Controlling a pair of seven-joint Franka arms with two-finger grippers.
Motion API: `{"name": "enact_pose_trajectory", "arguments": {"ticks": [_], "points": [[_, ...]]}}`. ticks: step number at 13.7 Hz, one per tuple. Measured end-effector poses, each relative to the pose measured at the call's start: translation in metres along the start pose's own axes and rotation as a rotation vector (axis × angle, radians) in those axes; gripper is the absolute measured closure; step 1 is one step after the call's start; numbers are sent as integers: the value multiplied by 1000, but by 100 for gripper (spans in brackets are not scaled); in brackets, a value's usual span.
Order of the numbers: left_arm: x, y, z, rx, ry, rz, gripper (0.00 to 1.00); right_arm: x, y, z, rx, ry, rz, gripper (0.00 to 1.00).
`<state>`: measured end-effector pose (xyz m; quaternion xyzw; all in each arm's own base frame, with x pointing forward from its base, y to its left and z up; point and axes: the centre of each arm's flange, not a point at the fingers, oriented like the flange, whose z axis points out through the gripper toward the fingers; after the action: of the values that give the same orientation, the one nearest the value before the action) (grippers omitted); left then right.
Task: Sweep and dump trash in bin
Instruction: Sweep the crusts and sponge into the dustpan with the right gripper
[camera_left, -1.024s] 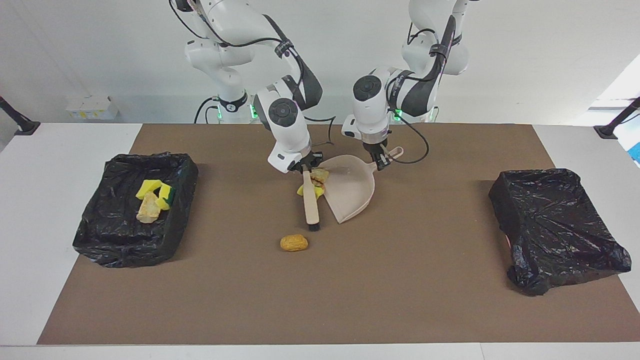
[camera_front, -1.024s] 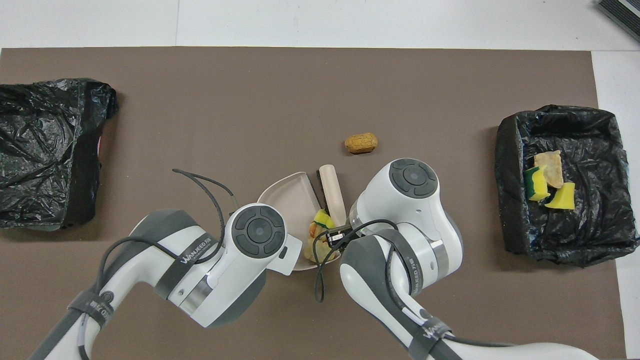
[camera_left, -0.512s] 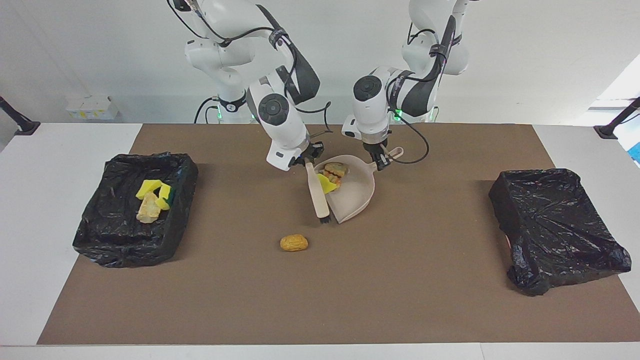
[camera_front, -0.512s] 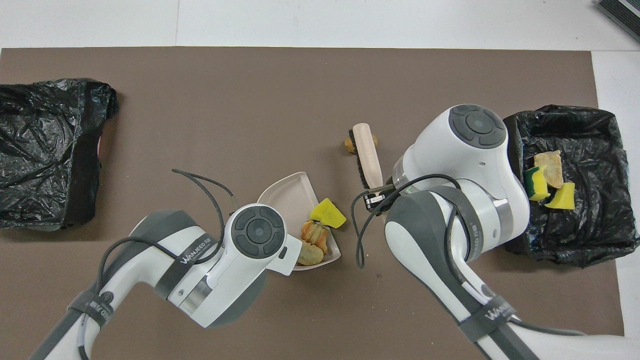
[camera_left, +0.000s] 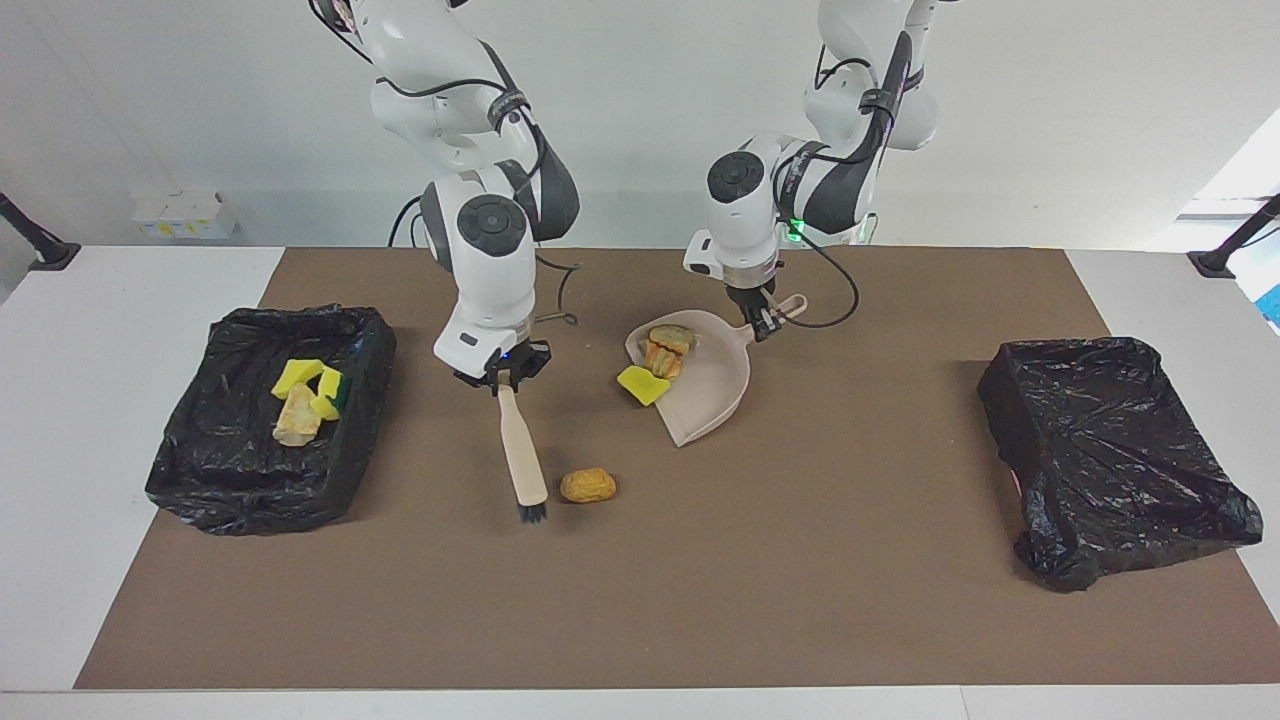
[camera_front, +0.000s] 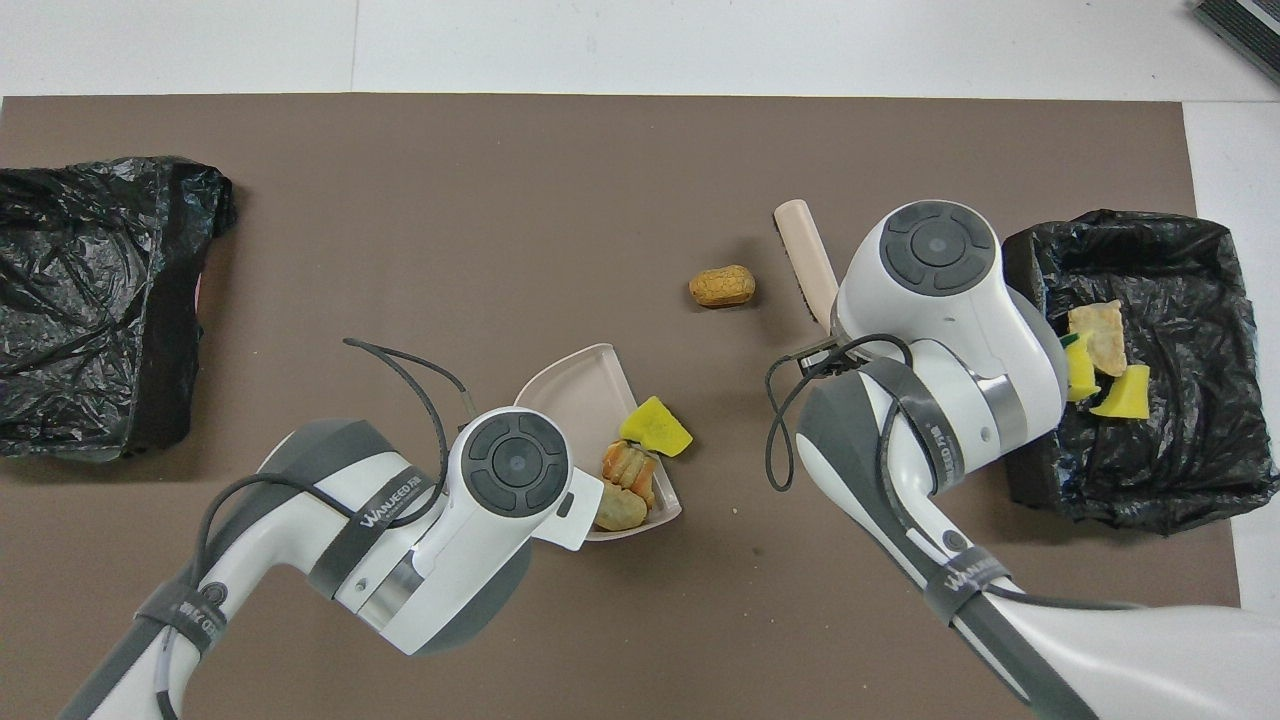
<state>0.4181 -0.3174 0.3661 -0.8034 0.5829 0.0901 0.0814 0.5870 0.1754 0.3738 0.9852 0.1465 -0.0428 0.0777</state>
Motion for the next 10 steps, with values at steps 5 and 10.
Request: {"name": "enact_pose_trajectory", "arguments": {"ticks": [5,10], "points": [[0,0,0,0,1,-1,68,13,-35,42,12,-11,-156,74],[0,0,0,0,1,-10,68,-22,-99,41,53,-59,-291,74]]}}
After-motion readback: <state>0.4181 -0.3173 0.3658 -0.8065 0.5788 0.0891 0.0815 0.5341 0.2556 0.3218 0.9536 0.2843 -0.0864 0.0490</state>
